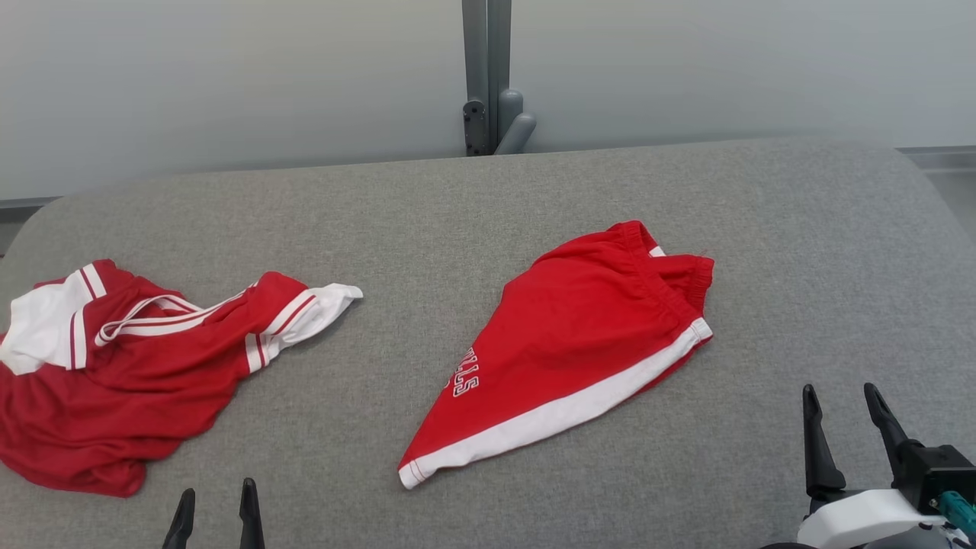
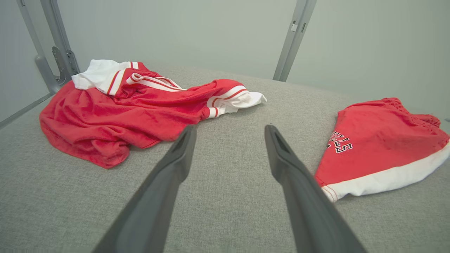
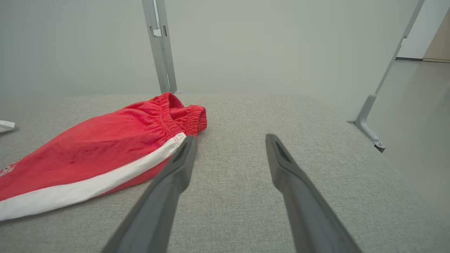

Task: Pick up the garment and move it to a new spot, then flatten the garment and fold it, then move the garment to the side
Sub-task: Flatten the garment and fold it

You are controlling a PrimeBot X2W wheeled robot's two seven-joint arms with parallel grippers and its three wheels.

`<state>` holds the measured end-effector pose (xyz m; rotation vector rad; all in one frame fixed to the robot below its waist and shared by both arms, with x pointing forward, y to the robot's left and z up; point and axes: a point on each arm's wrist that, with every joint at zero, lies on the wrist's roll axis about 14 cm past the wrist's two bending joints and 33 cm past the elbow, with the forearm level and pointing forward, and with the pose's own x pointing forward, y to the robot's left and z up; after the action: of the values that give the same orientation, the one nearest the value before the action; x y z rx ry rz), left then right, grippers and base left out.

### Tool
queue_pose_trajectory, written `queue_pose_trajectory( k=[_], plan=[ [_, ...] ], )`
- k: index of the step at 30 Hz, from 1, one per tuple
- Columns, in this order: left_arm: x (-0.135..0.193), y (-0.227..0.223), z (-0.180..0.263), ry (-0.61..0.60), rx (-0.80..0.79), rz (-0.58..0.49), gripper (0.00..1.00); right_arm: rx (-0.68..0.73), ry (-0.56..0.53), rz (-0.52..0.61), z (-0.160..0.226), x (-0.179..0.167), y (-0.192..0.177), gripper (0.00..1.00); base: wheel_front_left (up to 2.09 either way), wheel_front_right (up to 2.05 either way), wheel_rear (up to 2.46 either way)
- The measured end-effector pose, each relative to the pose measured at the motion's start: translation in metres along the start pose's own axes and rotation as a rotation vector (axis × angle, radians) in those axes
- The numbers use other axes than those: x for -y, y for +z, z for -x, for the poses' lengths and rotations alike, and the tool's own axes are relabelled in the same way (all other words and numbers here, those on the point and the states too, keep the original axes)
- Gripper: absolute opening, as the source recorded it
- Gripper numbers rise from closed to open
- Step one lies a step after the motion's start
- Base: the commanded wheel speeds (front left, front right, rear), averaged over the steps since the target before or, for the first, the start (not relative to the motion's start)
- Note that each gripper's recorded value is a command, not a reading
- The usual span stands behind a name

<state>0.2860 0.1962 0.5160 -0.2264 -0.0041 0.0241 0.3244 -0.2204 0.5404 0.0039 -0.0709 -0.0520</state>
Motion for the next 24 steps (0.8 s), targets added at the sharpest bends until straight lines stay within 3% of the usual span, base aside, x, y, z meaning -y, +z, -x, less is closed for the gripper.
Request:
queue_pose_trajectory(
  k=[17, 24],
  plan=[
    [0.02, -0.012, 0.0, -0.077, -0.039, -0.005, 1.0, -0.027, 0.001, 0.006, 0.005, 0.0, -0.008, 1.0, 0.0, 0.0, 0.0],
    [0.035, -0.037, 0.005, -0.118, -0.119, 0.028, 1.0, -0.045, 0.064, 0.021, 0.0, -0.017, -0.013, 1.0, 0.0, 0.0, 0.0]
  ],
)
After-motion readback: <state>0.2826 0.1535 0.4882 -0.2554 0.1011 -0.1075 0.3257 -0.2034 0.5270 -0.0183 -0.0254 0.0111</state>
